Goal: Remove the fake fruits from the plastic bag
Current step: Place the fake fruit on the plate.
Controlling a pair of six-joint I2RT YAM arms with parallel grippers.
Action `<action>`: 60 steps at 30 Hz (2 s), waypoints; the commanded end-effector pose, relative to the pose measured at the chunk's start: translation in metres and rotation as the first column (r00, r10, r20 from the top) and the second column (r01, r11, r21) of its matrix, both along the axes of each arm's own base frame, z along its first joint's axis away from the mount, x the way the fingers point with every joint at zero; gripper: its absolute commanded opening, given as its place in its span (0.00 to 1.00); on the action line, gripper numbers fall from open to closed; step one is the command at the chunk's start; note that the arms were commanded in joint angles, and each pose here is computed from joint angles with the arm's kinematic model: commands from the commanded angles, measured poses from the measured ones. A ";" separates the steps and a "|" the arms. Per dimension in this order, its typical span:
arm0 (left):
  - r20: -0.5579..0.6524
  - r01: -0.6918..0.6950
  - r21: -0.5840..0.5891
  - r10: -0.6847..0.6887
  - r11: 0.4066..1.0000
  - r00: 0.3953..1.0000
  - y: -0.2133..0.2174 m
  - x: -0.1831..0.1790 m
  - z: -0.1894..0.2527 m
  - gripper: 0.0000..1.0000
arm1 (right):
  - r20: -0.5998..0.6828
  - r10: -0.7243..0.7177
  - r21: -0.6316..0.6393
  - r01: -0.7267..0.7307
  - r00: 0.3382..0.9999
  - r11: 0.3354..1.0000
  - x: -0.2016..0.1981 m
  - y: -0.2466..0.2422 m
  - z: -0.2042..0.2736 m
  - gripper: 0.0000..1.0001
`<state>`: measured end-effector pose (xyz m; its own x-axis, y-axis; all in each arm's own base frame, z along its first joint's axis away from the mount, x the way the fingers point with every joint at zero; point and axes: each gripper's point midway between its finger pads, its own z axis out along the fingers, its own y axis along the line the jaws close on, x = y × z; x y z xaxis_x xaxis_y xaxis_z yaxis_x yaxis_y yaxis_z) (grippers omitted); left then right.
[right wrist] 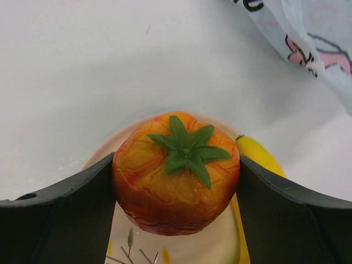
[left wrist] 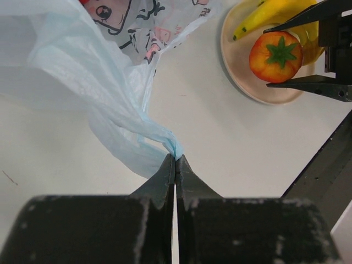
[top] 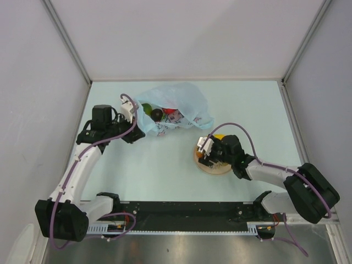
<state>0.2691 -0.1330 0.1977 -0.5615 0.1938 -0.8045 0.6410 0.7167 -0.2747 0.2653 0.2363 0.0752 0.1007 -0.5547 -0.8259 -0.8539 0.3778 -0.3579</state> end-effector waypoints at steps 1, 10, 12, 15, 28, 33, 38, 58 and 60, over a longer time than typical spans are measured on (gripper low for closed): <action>0.068 -0.023 -0.015 0.024 1.000 0.997 0.005 0.016 0.021 0.00 | 0.072 0.076 0.022 -0.078 0.995 0.997 0.013 0.019 0.025 0.66; 0.066 0.007 -0.035 -0.004 0.999 0.998 -0.001 0.022 0.029 0.00 | 0.071 0.181 -0.100 -0.174 0.981 0.980 0.000 0.023 0.004 0.87; 0.078 0.020 -0.034 -0.017 0.999 0.997 -0.004 0.024 0.033 0.00 | 0.075 0.195 -0.128 -0.184 0.978 0.975 -0.001 0.021 0.000 0.90; 0.095 0.028 -0.039 -0.024 0.999 0.995 -0.006 0.024 0.036 0.00 | 0.073 0.195 -0.151 -0.182 0.978 0.972 0.000 0.018 -0.005 0.96; 0.133 0.047 -0.058 -0.039 0.997 0.990 -0.007 0.004 0.040 0.00 | -0.041 0.156 -0.109 -0.160 0.987 0.981 -0.016 0.025 0.029 1.00; 0.136 0.049 -0.067 -0.039 0.997 0.990 -0.008 0.001 0.042 0.00 | -0.048 0.139 -0.097 -0.143 0.989 0.985 -0.013 0.032 0.030 1.00; 0.133 0.048 -0.073 -0.038 0.996 0.990 -0.009 -0.001 0.042 0.00 | -0.042 0.111 -0.115 -0.115 0.993 0.987 -0.005 0.030 0.023 1.00; 0.138 0.038 -0.073 -0.028 0.997 0.990 -0.008 0.004 0.042 0.00 | -0.177 0.098 -0.185 -0.131 0.979 0.974 -0.015 0.010 0.008 0.98; 0.134 0.037 -0.073 -0.027 0.997 0.991 -0.008 0.005 0.041 0.00 | -0.213 0.105 -0.208 -0.150 0.971 0.967 -0.020 0.005 0.002 0.95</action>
